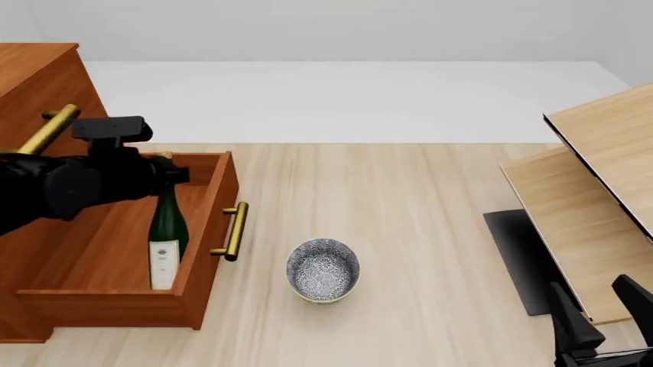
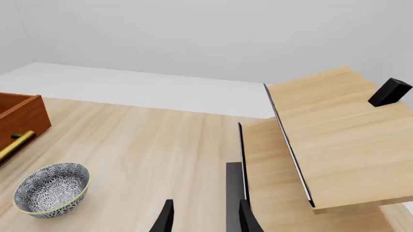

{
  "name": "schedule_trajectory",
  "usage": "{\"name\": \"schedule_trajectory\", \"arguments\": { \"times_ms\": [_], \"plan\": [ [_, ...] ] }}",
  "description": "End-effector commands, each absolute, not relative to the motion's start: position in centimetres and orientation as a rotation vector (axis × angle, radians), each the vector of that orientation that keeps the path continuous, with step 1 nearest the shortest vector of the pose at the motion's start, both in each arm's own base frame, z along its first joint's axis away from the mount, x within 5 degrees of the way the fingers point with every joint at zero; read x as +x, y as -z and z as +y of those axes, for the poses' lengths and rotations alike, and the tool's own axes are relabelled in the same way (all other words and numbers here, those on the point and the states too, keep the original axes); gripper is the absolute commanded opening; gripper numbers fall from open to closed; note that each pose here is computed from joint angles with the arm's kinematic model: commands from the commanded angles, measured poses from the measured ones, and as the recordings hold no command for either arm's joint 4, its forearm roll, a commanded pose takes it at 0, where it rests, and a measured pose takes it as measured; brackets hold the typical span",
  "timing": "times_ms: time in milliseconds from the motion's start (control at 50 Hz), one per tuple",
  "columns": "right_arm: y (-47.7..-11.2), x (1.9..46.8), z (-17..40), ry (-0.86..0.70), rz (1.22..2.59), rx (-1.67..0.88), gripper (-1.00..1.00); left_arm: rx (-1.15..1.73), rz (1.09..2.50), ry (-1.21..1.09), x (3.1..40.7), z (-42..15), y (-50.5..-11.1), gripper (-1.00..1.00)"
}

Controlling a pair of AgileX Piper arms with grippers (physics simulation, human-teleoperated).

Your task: Put the wine bottle in the bottom drawer of the cabinet.

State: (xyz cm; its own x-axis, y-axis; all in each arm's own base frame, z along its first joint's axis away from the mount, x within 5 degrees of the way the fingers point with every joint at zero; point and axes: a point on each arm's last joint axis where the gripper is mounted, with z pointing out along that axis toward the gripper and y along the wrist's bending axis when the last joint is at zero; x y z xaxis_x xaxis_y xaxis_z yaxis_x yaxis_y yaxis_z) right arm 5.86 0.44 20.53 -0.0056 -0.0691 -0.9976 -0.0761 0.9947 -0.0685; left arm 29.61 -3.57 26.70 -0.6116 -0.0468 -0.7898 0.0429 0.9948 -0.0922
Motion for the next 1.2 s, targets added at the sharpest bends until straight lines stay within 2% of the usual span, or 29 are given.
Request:
{"name": "schedule_trajectory", "arguments": {
  "times_ms": [20,680,1200],
  "plan": [
    [-20.5,5.8,0.4,-0.004,1.578,-0.108,1.00,0.003,2.365,0.117,30.3,-3.7,-22.7,-1.00],
    [-20.5,5.7,0.4,-0.003,1.579,-0.107,1.00,-0.020,2.414,0.084,32.5,-2.7,-20.0,-1.00],
    [-20.5,5.8,0.4,-0.003,1.581,-0.103,1.00,-0.021,2.432,0.067,34.9,-2.3,-19.6,-1.00]
  ]
}}
